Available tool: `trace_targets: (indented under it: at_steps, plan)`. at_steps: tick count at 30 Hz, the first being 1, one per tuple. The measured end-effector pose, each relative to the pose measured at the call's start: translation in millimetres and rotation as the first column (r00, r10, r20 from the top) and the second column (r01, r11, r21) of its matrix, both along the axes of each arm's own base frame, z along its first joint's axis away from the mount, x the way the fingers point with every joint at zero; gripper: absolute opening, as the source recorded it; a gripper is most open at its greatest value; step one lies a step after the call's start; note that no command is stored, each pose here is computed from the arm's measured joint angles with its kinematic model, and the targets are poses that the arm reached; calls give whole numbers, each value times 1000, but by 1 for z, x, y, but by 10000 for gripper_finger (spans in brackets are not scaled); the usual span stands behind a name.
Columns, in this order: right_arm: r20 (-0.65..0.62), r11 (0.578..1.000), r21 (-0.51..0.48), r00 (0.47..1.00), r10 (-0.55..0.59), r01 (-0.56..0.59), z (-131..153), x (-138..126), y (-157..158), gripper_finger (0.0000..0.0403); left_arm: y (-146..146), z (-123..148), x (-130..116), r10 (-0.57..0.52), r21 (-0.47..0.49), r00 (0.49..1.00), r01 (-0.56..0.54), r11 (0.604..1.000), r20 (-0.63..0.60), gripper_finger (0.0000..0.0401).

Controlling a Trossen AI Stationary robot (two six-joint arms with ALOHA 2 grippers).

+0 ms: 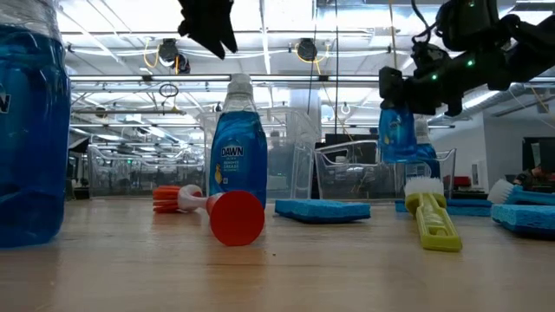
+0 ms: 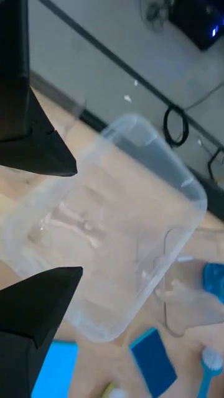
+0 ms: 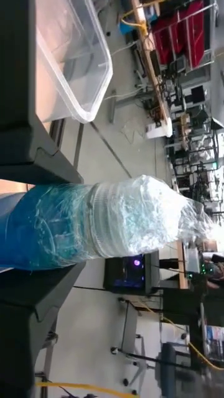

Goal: Pick & Place Kitchen Sink Supplies
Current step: Put the blue dish soap into the right transparent bin

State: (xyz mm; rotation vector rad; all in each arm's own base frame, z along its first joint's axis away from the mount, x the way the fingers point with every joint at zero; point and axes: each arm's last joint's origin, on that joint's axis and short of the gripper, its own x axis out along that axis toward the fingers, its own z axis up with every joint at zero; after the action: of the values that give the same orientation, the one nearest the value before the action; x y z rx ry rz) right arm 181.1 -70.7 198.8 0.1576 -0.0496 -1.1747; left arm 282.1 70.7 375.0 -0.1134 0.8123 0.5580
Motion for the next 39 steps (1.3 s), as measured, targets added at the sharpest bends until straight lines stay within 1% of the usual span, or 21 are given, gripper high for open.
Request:
trace_targets:
  at_steps: [4, 6, 8, 10, 12, 15, 19, 21, 26, 32, 39]
  plan:
    - [-39, 1000, -1, 999, -2, 2, -7, 5, -1, 158, 1, -5, -4, -10, 4, 1000, 10, 1000, 20, 253]
    - [-59, 1000, 6, 998, -17, 17, -11, 6, -2, 158, 2, -5, -9, -2, 15, 998, 1, 1000, 68, 253]
    - [-79, 999, 6, 996, -52, 53, -15, 8, -3, 159, 3, -7, -20, 6, 20, 995, -8, 1000, 101, 253]
    - [-94, 998, 9, 994, -55, 56, -19, 9, -3, 159, 2, -5, -31, 11, 33, 984, -17, 999, 180, 253]
    - [-87, 998, 8, 995, -58, 59, -20, 11, -4, 159, 1, -8, -46, 19, 30, 975, -26, 999, 220, 253]
    - [-103, 997, 9, 992, -74, 76, -25, 13, -5, 159, -3, -11, -65, 18, 26, 953, -27, 999, 302, 253]
    - [-95, 996, 22, 992, -79, 81, -31, 16, -5, 159, -9, -14, -88, 23, 29, 924, -37, 999, 382, 253]
    - [-105, 996, 23, 991, -85, 88, -34, 17, -6, 159, -12, -16, -97, 30, 24, 919, -43, 999, 394, 253]
    - [-103, 994, 31, 989, -105, 108, -41, 20, -7, 159, -15, -21, -108, 29, 26, 913, -43, 999, 406, 253]
    - [-137, 990, 29, 982, -130, 135, -47, 21, -8, 161, -16, -26, -111, 30, 25, 918, -43, 999, 395, 253]
    - [-149, 991, 31, 981, -126, 132, -49, 21, -8, 169, -15, -33, -109, 36, 16, 921, -46, 999, 388, 253]
